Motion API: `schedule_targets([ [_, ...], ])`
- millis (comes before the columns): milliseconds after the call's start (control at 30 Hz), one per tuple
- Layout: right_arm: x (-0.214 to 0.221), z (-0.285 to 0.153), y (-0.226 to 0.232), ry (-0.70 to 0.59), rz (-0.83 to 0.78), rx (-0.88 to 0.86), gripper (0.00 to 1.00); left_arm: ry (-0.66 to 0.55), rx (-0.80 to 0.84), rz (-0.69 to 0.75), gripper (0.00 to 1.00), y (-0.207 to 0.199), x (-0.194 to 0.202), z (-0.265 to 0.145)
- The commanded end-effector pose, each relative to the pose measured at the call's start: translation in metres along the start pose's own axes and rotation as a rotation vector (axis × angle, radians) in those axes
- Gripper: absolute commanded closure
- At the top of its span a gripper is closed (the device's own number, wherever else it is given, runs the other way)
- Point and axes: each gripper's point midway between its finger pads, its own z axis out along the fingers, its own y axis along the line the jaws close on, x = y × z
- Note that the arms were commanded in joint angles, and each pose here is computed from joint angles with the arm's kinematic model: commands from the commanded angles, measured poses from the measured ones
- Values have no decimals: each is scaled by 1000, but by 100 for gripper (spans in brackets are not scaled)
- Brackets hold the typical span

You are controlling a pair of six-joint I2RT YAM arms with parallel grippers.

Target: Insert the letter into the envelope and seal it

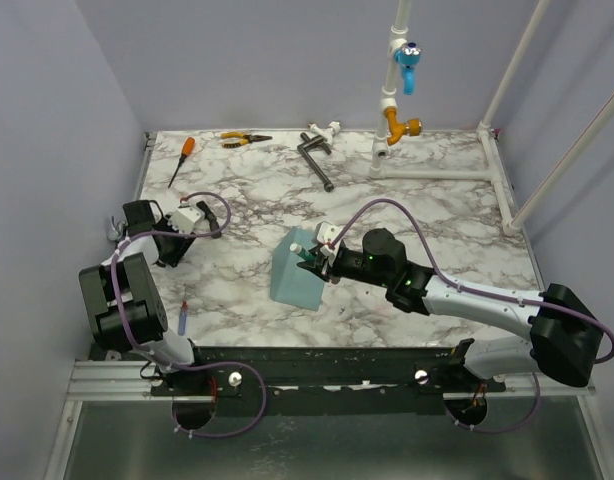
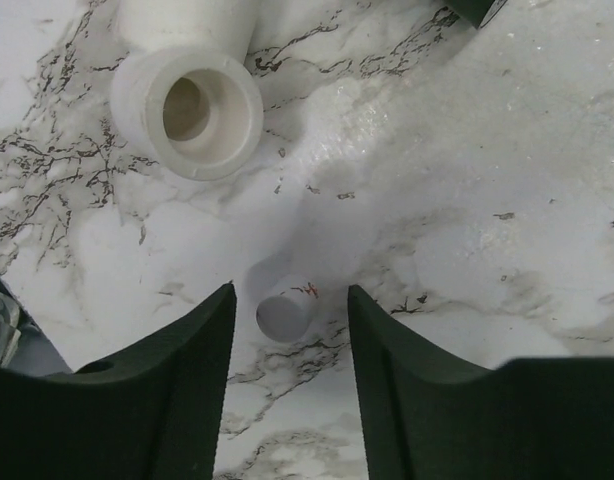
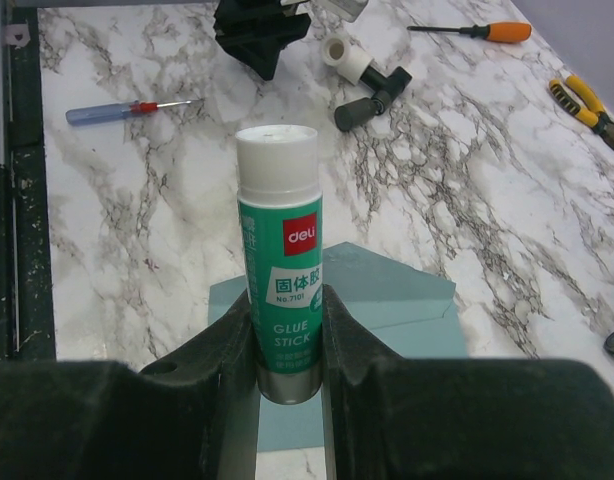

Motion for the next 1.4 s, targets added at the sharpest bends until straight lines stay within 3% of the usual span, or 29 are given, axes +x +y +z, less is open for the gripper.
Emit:
schedule_targets([
  [0, -9, 1, -2, -14, -13, 4, 99, 17, 51, -33, 48, -11, 6, -6],
  [167, -10, 1, -1, -14, -10, -1, 99, -53, 69, -39, 34, -10, -17, -24],
  [267, -14, 1, -2, -21, 16, 4, 100, -129, 89, -47, 9, -11, -44, -48],
  [333, -20, 4, -3, -28, 57, 8, 99, -206, 78, -50, 1, -9, -67, -68],
  [500, -54, 11, -13, -79, 217, 32, 99, -418, 100, -23, 1, -22, -125, -131],
  [600, -93, 8, -4, -179, 300, -54, 99, -550, 153, 11, 1, -47, -155, -178],
  [800, -159, -2, 3, -318, 311, -163, 99, -826, 358, 113, 8, -135, -200, -293],
  [900, -181, -6, 11, -379, 246, -231, 99, -888, 514, 126, 10, -178, -208, -339],
  [1033, -211, -16, 17, -491, 151, -245, 99, -951, 562, 210, 7, -214, -205, -376],
  [1167, -226, -12, 24, -546, 77, -219, 99, -1022, 552, 96, 5, -216, -220, -396],
  [1367, -237, 3, 51, -562, -15, -247, 99, -1100, 614, 28, 17, -220, -236, -409],
])
